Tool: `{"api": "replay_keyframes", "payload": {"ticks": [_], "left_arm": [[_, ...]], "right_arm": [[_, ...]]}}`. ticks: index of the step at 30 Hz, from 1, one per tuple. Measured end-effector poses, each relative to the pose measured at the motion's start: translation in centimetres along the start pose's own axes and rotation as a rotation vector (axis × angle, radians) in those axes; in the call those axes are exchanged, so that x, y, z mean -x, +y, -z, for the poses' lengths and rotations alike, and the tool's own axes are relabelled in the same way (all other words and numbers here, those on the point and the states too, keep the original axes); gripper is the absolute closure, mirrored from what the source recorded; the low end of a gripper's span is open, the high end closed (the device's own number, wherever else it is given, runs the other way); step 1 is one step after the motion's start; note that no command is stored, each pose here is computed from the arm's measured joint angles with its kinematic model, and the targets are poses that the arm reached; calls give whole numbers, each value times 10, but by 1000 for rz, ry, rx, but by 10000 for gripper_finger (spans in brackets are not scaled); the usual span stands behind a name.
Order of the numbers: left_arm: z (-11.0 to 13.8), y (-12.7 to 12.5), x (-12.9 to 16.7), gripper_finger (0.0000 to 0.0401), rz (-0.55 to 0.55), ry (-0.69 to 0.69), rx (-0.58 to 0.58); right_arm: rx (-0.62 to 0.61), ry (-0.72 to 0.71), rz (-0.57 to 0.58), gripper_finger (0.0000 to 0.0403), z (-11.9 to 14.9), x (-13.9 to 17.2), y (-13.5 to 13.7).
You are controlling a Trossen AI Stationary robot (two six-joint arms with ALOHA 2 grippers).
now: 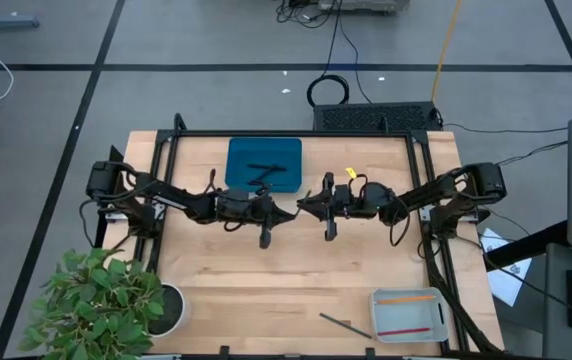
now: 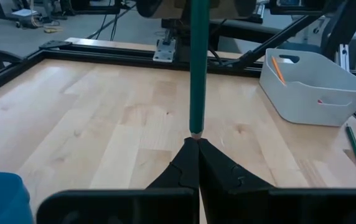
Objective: Sort pens & pencils
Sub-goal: Put the left green pencil into the gray bin
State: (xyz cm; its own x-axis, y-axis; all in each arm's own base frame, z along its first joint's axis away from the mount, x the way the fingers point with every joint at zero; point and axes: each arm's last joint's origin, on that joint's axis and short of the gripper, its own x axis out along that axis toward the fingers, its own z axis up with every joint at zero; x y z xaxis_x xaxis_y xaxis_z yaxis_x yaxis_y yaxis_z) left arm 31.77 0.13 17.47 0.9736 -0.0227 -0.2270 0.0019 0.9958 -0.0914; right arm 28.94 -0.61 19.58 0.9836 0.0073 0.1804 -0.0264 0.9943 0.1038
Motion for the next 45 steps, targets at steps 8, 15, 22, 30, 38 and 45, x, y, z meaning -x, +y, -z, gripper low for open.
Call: {"api": "replay_keyframes", "payload": {"ticks": [8, 15, 22, 30, 38, 45], "left_arm": [[-4, 1, 4, 346, 16, 10, 22], [-32, 6, 42, 240, -67, 89, 38], [-50, -6, 99, 209, -182, -23, -18], [-36, -13, 148, 222, -200, -178, -55], [-27, -12, 157, 226, -198, -256, -46], [-26, -12, 156, 226, -200, -252, -46]], "right_arm": [[-8, 16, 2, 391, -1, 1, 0], [45, 171, 15, 391, -22, 15, 3], [89, 375, 10, 391, -44, 48, 11], [128, 407, 61, 389, -52, 72, 18], [136, 333, 92, 389, -48, 81, 17], [135, 336, 92, 389, -47, 82, 17]]}}
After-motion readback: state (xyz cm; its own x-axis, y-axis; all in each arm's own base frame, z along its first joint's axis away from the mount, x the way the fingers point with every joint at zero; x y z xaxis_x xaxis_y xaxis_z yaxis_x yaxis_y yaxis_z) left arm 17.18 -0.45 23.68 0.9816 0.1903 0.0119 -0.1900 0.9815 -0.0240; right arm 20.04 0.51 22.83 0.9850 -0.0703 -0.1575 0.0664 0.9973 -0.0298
